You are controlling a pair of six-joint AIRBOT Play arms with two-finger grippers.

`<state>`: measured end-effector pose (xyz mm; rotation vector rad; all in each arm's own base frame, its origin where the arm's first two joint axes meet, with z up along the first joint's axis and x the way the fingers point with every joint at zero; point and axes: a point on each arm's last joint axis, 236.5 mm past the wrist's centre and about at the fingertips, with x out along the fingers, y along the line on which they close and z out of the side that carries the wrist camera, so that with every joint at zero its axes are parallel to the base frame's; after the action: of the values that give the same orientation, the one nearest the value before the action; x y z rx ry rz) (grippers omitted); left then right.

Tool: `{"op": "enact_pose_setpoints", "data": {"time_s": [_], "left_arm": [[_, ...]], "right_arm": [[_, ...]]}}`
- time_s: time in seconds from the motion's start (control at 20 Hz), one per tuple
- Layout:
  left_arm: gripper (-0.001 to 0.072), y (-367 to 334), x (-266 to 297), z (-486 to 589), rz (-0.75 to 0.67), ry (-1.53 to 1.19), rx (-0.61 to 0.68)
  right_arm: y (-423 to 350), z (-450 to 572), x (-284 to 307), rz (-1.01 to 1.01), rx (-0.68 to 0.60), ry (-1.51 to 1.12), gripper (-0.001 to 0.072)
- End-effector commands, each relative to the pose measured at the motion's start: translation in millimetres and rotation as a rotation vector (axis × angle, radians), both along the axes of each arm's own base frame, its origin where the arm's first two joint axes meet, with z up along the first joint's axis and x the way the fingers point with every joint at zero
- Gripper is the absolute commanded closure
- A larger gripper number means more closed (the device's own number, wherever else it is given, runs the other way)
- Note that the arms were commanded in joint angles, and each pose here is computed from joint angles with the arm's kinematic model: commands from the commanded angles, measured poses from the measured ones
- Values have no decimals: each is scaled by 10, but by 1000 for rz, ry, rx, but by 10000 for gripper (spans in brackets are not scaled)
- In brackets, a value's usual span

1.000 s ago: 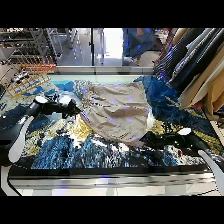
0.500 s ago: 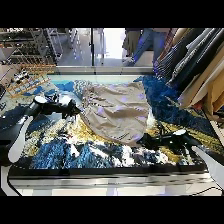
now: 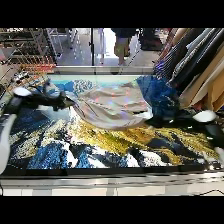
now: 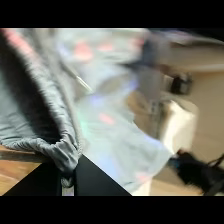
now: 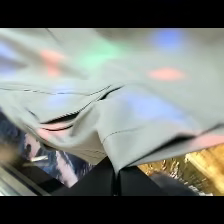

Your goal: Fold the clothes and pants, and hang the long-sleeved shirts on hangers.

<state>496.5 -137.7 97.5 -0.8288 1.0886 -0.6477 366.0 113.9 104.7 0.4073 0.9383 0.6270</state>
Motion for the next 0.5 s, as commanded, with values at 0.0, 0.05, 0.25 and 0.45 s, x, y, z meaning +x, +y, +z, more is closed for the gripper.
{"op": "enact_pose_setpoints", "data": {"time_s": [0.0, 0.05, 0.25, 0.45], "left_arm": [[690, -22, -596, 1346, -117, -277, -106], [690, -20, -888, 1743, -159, -365, -106], [690, -105, -2141, 2950, -264, -745, 85], [689, -242, -2919, 3797, -176, -1142, 295]], "right_arm": [[-389, 1548, -559, -102, -306, -362, 702], [-446, 2093, -824, -151, -360, -508, 702], [-222, 3750, -1975, -218, -371, -1022, 702], [-59, 4566, -2391, -221, -330, -1301, 702]]}}
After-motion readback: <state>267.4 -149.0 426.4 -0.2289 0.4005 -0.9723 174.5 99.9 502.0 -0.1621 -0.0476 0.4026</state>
